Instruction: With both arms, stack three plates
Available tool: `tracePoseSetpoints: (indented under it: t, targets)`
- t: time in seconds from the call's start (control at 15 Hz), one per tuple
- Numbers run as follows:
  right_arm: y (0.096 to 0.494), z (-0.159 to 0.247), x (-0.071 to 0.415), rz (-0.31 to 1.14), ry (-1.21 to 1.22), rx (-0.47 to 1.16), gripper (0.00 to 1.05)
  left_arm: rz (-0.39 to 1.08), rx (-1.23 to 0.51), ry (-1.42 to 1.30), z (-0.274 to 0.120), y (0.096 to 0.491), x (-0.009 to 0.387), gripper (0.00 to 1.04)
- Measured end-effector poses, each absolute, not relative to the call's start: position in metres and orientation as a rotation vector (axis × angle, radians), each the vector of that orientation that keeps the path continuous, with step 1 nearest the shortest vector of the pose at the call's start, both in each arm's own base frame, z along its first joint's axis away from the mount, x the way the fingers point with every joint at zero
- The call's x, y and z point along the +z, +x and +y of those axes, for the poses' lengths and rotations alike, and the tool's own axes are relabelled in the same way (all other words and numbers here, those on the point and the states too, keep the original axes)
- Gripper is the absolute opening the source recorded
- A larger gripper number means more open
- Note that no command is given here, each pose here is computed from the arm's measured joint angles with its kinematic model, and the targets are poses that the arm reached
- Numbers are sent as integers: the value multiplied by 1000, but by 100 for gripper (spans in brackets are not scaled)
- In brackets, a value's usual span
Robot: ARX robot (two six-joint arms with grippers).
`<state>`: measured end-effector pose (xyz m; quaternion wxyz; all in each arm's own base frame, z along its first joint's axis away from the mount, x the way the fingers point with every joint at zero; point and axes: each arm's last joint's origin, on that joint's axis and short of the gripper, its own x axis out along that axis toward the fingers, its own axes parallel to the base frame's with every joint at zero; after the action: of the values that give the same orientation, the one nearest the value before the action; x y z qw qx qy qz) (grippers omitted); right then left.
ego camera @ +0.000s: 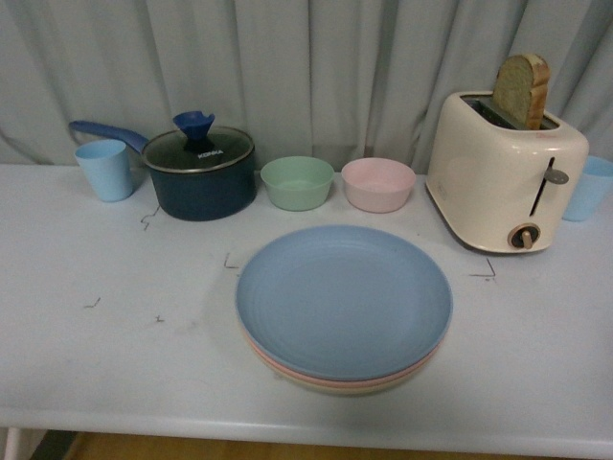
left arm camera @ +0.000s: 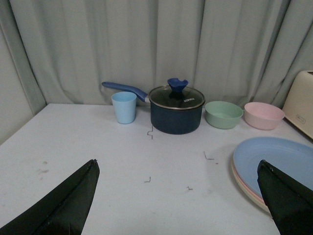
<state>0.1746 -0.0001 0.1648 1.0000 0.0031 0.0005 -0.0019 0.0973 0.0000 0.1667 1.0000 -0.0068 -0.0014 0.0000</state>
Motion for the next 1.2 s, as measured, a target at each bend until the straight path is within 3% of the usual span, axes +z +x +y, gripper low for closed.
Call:
tracePoseSetpoints:
  t: [1.2]
  targets:
    - [115,0,170,-12,6,-3,2,-2,0,-14,0,97,167,98]
